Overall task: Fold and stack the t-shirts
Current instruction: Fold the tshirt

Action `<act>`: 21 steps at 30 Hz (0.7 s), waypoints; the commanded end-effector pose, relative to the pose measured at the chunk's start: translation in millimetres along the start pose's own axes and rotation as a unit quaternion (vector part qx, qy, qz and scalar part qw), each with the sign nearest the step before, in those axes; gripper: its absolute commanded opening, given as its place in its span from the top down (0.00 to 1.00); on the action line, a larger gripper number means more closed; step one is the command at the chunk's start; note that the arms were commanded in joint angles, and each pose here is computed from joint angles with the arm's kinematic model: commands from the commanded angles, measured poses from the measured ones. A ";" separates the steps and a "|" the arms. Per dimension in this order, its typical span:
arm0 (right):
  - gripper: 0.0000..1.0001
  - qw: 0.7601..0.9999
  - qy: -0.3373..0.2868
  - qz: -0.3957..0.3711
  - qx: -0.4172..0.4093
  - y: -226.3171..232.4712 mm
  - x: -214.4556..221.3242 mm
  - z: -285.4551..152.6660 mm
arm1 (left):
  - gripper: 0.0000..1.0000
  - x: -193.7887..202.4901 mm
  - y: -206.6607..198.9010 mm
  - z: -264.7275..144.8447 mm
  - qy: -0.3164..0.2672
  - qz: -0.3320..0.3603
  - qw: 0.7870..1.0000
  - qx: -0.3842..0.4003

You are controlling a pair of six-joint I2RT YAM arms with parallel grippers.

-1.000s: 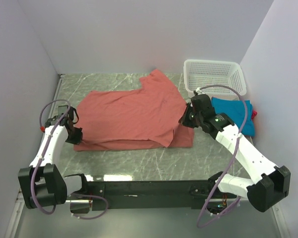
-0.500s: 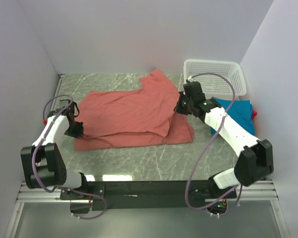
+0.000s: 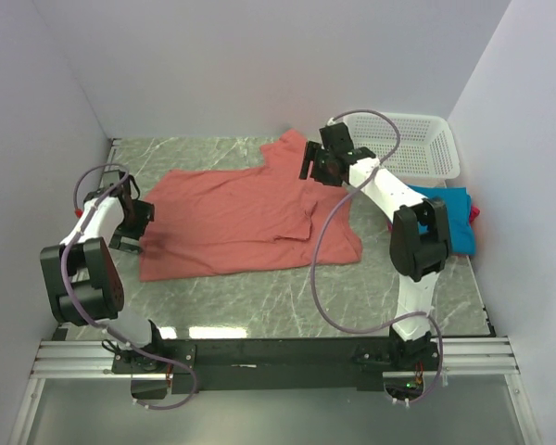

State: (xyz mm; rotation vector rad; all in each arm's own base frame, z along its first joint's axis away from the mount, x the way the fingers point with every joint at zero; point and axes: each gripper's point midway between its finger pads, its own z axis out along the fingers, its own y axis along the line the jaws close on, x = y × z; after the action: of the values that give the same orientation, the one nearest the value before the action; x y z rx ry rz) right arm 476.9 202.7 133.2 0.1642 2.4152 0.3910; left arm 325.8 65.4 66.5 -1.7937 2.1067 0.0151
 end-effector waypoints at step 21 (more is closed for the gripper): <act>0.30 0.993 0.097 0.008 -0.066 7.1 132.9 -25.9 | 0.01 32.6 30.0 -23.2 0.030 0.071 0.993 0.093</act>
State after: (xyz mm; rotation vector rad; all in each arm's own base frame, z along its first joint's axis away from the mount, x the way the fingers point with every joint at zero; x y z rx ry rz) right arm 331.5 223.1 58.7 0.0654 2.6575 0.5890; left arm 277.7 32.8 57.5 -1.6230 2.2242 -0.1594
